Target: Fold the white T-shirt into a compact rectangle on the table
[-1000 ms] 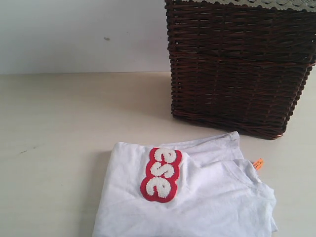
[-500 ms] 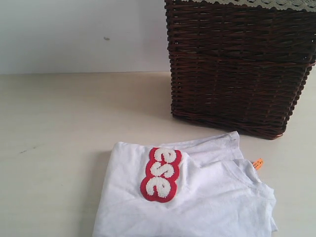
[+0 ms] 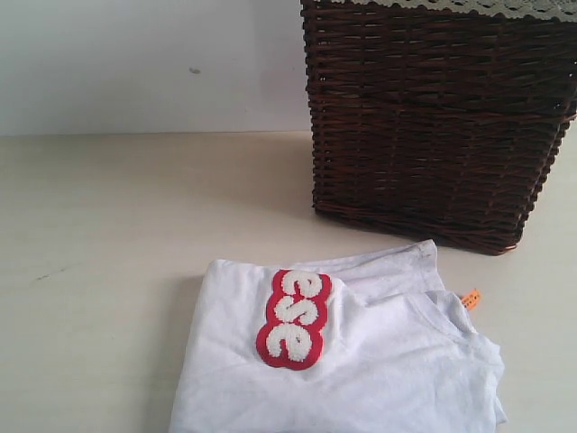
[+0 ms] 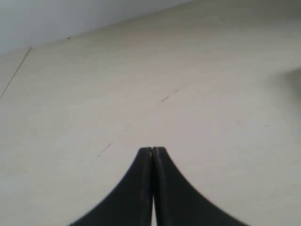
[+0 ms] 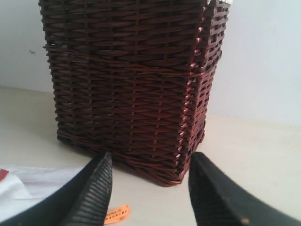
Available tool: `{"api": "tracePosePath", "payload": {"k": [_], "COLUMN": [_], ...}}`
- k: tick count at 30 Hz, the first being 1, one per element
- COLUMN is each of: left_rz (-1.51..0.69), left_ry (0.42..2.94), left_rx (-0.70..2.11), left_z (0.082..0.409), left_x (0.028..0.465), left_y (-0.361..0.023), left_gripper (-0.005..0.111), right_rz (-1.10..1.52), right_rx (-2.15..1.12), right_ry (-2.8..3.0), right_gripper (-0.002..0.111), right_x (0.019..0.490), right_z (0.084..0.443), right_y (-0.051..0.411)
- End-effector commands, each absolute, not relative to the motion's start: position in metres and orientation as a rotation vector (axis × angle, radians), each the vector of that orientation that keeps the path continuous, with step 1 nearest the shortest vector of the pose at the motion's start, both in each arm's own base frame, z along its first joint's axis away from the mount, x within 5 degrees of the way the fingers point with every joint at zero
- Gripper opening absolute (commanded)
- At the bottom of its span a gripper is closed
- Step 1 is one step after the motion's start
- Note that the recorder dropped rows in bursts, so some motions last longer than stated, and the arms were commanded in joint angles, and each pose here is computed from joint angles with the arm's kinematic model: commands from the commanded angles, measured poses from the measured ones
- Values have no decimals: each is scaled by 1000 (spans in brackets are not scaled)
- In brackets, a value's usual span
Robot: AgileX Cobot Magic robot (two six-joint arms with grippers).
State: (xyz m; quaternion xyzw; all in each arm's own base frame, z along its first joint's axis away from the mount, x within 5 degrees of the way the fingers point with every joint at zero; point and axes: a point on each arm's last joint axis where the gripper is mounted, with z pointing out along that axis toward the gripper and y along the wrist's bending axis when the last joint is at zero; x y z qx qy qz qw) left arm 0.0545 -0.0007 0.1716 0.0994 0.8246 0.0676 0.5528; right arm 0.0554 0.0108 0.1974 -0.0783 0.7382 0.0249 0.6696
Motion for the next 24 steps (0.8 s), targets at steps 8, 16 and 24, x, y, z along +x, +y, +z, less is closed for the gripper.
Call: {"api": "tracePosePath", "payload": {"k": [8,16,24], "left_rz": [164,164,164], "left_ry": [1947,1947,1947], "left_rx": [234,234,234], "left_z": [173,173,173], "left_x": [55,55,55], "left_y": [0,0,0], "left_gripper": [0,0,0], "right_rz": [142,85,86], "right_rx": [37,-9,-7], "right_ry": [1840,1815,1815], "right_gripper": [42,41,41], "right_x": [53,54,54], "right_z": [181,183,183], "right_y": [5,4,4]}}
